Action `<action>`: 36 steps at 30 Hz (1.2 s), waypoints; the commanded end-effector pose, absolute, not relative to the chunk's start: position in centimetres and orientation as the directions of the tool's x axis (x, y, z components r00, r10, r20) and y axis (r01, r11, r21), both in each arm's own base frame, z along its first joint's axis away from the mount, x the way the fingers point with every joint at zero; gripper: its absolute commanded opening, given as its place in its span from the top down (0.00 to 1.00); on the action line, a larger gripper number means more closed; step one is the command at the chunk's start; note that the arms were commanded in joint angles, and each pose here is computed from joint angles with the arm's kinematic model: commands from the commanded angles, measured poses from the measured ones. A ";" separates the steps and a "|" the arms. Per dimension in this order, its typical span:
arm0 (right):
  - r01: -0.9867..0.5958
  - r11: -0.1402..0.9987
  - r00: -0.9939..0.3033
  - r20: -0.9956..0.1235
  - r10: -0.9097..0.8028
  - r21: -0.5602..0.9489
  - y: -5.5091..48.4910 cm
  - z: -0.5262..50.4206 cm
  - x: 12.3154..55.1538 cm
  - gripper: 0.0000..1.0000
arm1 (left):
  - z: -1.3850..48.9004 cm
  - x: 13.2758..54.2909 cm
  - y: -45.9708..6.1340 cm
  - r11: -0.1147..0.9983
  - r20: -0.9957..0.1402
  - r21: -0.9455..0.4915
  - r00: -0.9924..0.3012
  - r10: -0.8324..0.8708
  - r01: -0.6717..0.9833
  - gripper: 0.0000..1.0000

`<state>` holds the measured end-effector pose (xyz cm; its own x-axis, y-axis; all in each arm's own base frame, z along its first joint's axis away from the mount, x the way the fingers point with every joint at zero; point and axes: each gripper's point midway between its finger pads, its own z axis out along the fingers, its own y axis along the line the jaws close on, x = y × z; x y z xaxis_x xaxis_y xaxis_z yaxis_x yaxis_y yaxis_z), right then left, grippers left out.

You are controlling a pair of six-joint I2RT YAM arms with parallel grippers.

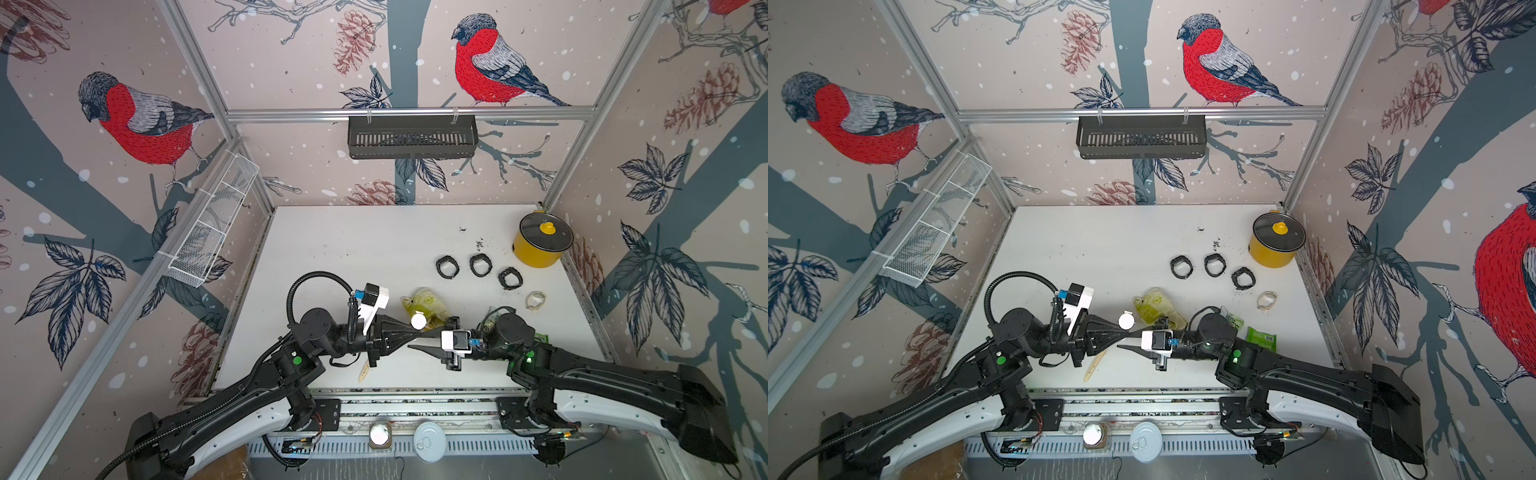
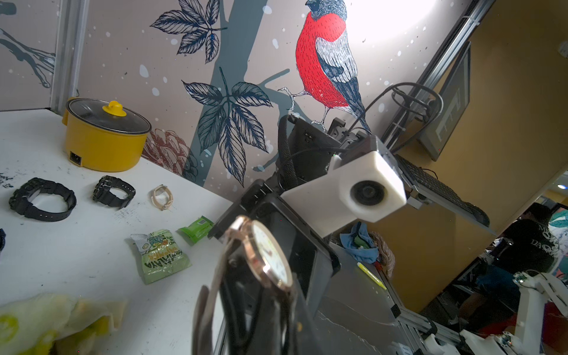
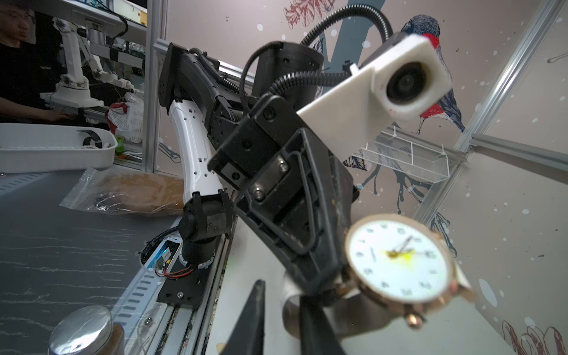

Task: Wipe the watch dial
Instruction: Adjust the watch, then pick up the cleaning item at the center of the board.

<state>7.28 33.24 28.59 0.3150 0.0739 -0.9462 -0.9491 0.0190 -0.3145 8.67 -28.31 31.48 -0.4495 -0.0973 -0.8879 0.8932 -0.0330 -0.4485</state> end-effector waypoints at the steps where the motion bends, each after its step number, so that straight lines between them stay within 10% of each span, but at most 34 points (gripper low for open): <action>1: -0.941 0.092 0.335 -0.938 0.089 -0.327 32.7 29.3 8.2 0.58 | 32.1 8.9 -27.8 -0.009 -0.915 -0.378 -0.375 -0.149 0.926 1.00; 6: -0.928 0.298 0.254 -0.964 0.074 -0.222 29.7 28.5 11.9 0.52 | 30.9 10.8 -26.4 0.154 -0.953 -0.249 -0.215 -0.212 0.956 1.00; 13: -0.569 0.782 -0.234 -0.962 0.142 0.254 22.4 21.9 23.0 0.21 | 26.7 17.2 -23.0 0.574 -0.978 -0.176 -0.076 -0.194 0.800 1.00; 24: -0.338 0.897 -0.711 -0.702 -0.044 0.286 23.9 8.8 25.4 0.13 | 21.3 14.8 -25.7 0.420 -0.997 0.013 0.041 -0.059 0.907 1.00; 36: -0.244 0.919 -0.749 -0.662 0.025 0.310 25.6 3.5 27.6 0.07 | 18.5 13.0 -25.0 0.371 -0.990 0.119 0.140 -0.028 0.921 1.00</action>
<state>26.27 25.65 3.08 -0.7755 -0.0471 -0.6296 -0.2939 0.9095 0.2940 13.48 -25.24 18.30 0.0773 -0.0080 -0.9970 0.9234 0.3777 0.0685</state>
